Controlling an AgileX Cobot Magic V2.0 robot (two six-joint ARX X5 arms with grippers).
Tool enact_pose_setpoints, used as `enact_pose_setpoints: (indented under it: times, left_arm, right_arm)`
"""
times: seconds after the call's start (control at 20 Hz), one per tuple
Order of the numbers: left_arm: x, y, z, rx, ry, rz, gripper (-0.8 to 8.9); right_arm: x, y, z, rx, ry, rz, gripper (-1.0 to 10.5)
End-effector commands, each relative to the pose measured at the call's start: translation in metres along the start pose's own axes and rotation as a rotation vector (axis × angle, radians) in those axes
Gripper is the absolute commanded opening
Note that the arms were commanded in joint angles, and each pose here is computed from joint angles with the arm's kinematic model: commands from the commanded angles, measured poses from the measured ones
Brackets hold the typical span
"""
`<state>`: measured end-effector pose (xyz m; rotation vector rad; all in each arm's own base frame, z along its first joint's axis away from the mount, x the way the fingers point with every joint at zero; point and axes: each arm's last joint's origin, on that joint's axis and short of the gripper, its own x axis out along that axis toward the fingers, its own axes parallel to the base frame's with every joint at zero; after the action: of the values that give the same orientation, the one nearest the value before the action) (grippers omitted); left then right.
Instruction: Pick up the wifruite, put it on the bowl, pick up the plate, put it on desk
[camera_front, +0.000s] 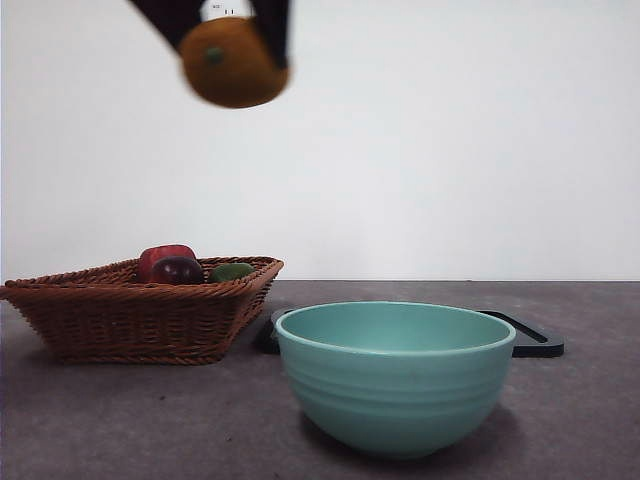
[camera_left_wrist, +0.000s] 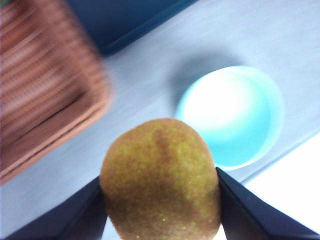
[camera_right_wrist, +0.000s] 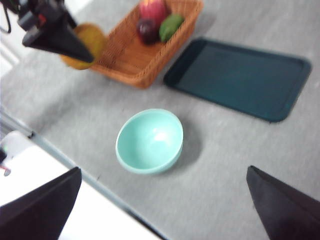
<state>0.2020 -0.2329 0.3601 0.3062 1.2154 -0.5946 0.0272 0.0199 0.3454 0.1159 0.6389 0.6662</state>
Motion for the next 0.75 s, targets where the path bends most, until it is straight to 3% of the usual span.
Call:
enact_pose_setpoints:
  times: [0.05, 0.4, 0.75]
  left_arm:
    - [0.005, -0.023, 0.004, 0.005, -0.021, -0.030, 2.35]
    - [0.051, -0.071, 0.004, 0.079, 0.071, -0.042, 2.35]
    - [0.121, -0.094, 0.008, 0.123, 0.209, 0.006, 2.35]
  right_arm:
    - [-0.007, 0.004, 0.003, -0.036, -0.017, 0.005, 5.9]
    - [-0.020, 0.011, 0.009, -0.069, -0.063, 0.006, 5.9]
    - [-0.022, 0.012, 0.009, -0.070, -0.065, 0.007, 5.9]
